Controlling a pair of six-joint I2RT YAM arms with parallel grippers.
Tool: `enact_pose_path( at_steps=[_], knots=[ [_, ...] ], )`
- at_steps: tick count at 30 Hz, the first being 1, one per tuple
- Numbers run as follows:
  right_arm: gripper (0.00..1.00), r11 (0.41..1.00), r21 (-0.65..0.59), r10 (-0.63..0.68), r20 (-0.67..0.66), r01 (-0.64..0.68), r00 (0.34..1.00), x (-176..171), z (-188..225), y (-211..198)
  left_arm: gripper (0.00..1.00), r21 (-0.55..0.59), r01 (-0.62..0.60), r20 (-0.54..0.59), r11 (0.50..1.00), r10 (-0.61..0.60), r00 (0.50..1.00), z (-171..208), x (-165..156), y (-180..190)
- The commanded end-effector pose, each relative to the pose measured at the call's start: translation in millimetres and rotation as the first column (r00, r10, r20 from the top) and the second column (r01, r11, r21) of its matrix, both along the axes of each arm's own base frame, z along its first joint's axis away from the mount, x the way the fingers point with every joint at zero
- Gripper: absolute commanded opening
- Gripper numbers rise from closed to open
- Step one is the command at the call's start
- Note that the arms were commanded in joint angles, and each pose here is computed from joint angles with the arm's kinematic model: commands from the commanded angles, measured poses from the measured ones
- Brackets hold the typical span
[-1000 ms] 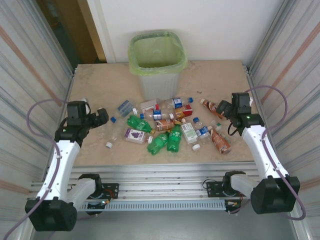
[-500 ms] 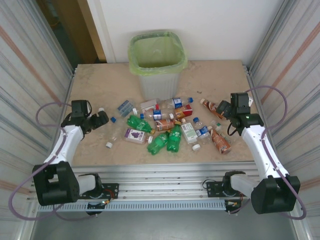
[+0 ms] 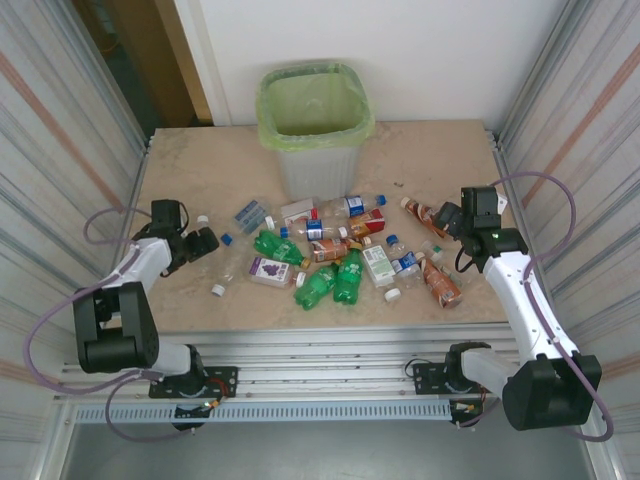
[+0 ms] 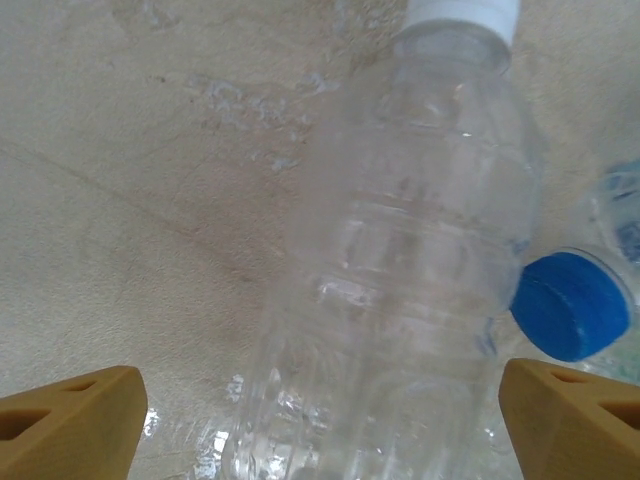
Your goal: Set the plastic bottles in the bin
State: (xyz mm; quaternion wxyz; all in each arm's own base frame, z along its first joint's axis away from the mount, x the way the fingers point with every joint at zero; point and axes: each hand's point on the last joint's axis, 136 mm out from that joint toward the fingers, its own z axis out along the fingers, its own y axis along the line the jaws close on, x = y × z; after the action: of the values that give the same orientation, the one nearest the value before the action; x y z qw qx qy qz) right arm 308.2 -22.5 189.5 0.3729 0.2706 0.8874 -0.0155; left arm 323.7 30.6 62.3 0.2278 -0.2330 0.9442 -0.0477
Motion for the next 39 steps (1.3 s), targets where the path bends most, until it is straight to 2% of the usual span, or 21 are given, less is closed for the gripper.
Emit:
enact_pose_path(
  at_steps=[1,27,30,39],
  knots=[
    [0.98,1.0,0.004,-0.022,-0.001,0.022,1.0,-2,2,-1,0.91,0.0,-0.028,0.013,1.0,0.028,1.0,2,9,6],
    [0.98,1.0,-0.005,-0.007,-0.025,0.007,1.0,6,-5,3,0.89,0.021,-0.08,-0.11,0.997,0.082,0.991,-25,30,30],
    [0.98,1.0,-0.006,-0.006,-0.024,0.006,1.0,8,-5,3,0.86,0.015,-0.082,-0.13,0.997,0.083,0.988,-29,31,29],
    [0.98,1.0,-0.018,-0.004,-0.037,0.004,0.999,13,-11,3,0.59,0.0,-0.08,-0.153,0.997,0.079,0.985,-33,29,27]
  ],
)
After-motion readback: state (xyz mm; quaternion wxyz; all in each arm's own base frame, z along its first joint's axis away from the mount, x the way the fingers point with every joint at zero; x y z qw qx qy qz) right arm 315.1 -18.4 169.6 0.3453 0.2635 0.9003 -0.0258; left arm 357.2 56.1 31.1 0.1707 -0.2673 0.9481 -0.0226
